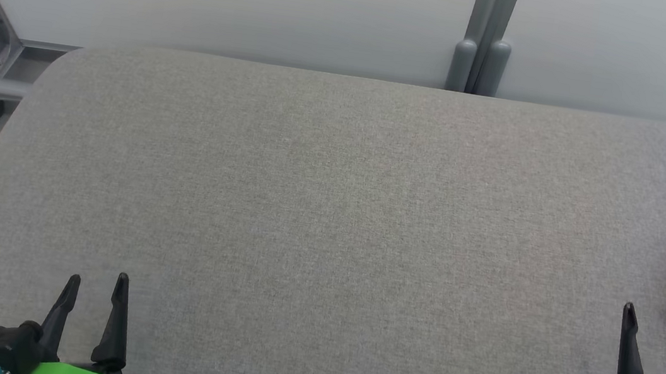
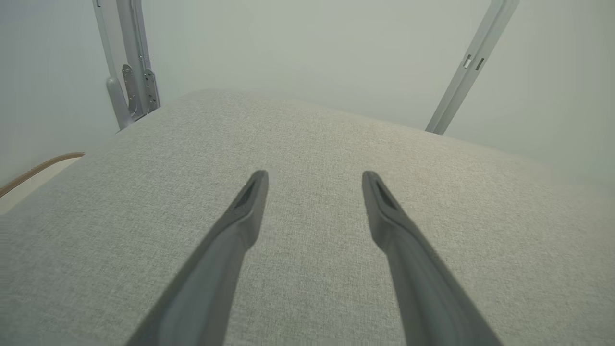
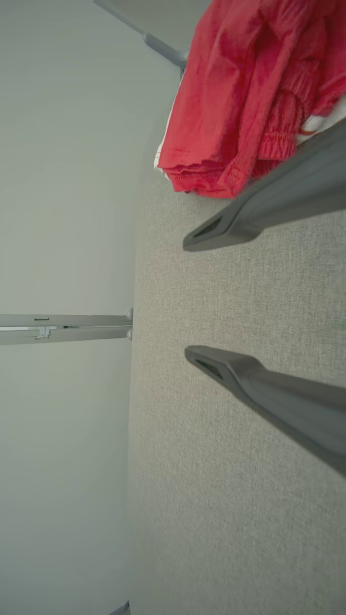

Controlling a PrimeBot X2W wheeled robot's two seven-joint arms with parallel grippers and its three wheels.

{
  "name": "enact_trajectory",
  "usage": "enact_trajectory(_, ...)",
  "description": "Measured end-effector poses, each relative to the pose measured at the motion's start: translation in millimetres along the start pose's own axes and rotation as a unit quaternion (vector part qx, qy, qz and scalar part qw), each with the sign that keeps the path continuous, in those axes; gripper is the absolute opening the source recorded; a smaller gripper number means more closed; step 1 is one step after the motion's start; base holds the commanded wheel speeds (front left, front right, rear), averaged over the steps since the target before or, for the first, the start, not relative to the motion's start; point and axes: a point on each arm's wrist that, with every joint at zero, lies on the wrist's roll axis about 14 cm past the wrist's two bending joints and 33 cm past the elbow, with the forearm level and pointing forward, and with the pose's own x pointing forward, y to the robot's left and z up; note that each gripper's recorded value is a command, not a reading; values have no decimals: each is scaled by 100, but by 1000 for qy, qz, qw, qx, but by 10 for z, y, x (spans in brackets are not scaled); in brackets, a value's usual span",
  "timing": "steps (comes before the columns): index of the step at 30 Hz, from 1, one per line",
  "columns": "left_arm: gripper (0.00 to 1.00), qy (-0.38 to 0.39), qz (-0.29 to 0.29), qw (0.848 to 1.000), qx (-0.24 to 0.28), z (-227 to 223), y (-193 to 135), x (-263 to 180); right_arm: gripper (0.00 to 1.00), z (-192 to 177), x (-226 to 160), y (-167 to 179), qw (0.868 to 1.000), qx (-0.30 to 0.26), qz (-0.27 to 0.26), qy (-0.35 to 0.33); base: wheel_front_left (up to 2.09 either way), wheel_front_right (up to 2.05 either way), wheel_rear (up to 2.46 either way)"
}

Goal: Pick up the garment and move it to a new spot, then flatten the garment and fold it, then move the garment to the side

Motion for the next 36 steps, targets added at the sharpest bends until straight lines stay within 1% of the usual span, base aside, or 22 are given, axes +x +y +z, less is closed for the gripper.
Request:
enact_trajectory(5, 100, -7, 10, 1000, 9, 35, 78, -72, 100, -205, -150, -3, 999, 20, -22, 28, 0, 0, 0)
enact_trajectory(7, 100, -8, 12, 1000, 9, 34, 89, -103, 100, -277, -210, -26, 999, 17, -28, 39, 0, 0, 0)
enact_trajectory(9, 100, -5, 13, 1000, 11, 7, 98, -128, 100, -319, -249, -39, 999, -6, -24, 49, 0, 0, 0)
enact_trajectory(15, 100, -3, 7, 1000, 12, -7, 85, -110, 100, -288, -300, -89, 998, -26, -38, 45, 0, 0, 0)
enact_trajectory(20, 100, 4, -2, 1000, 10, -56, 39, -99, 100, -205, -339, -253, 996, -50, -64, 36, 0, 0, 0)
enact_trajectory(25, 100, 8, -13, 1000, 8, -88, -20, -59, 100, -151, -369, -296, 995, -65, -73, 29, 0, 0, 0)
enact_trajectory(33, 100, 7, -25, 1000, 11, -78, -79, 12, 100, -112, -440, -366, 994, -53, -88, 22, 0, 0, 0)
enact_trajectory(36, 100, 7, -27, 1000, 13, -75, -87, 29, 100, -82, -463, -418, 994, -39, -99, 15, 0, 0, 0)
